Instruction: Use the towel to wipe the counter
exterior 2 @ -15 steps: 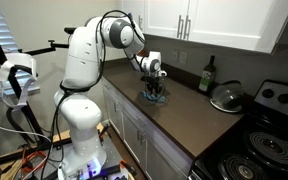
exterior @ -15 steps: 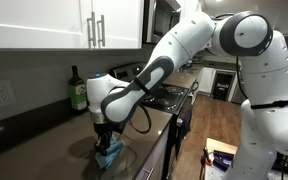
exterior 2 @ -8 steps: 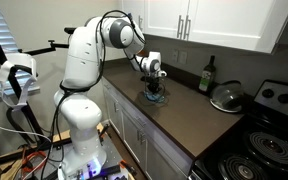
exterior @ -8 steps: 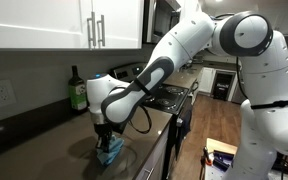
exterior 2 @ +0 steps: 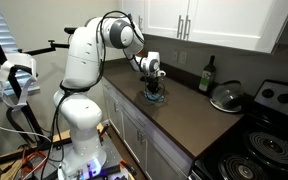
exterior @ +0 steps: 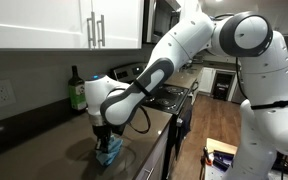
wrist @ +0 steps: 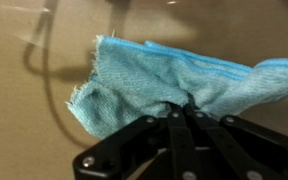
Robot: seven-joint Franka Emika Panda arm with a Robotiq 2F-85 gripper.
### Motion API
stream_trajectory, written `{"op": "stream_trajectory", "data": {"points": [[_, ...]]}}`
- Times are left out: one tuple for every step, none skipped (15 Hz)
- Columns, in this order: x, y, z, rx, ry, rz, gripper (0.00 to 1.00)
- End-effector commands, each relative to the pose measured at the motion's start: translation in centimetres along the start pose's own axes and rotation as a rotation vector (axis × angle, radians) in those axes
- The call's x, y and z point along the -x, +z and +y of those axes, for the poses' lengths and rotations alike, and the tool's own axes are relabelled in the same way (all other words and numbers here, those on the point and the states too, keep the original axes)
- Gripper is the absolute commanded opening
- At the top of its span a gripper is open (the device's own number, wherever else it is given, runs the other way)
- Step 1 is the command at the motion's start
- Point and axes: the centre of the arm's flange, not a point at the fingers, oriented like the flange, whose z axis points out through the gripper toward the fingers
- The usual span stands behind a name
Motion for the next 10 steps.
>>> {"op": "stream_trajectory", "data": {"points": [[-1.0, 2.9, -2.9, 0.003, -0.052, -0.036, 0.03], [-1.1, 3.0, -3.7, -0.002, -0.063, -0.040, 0.03], [-1.0, 3.1, -4.5, -0.006, -0.076, -0.043, 0.03], [-1.1, 3.1, -5.2, -0.008, -0.088, -0.045, 0.03], [-1.0, 3.2, -6.1, -0.010, -0.103, -0.047, 0.03], [-1.1, 3.3, -6.9, -0.012, -0.119, -0.048, 0.03], [-1.1, 3.4, -7.6, -0.014, -0.137, -0.049, 0.03], [-1.2, 3.5, -8.3, -0.016, -0.153, -0.047, 0.03], [-1.3, 3.6, -9.0, -0.017, -0.168, -0.047, 0.03], [-1.4, 3.6, -9.6, -0.019, -0.184, -0.045, 0.03]]}}
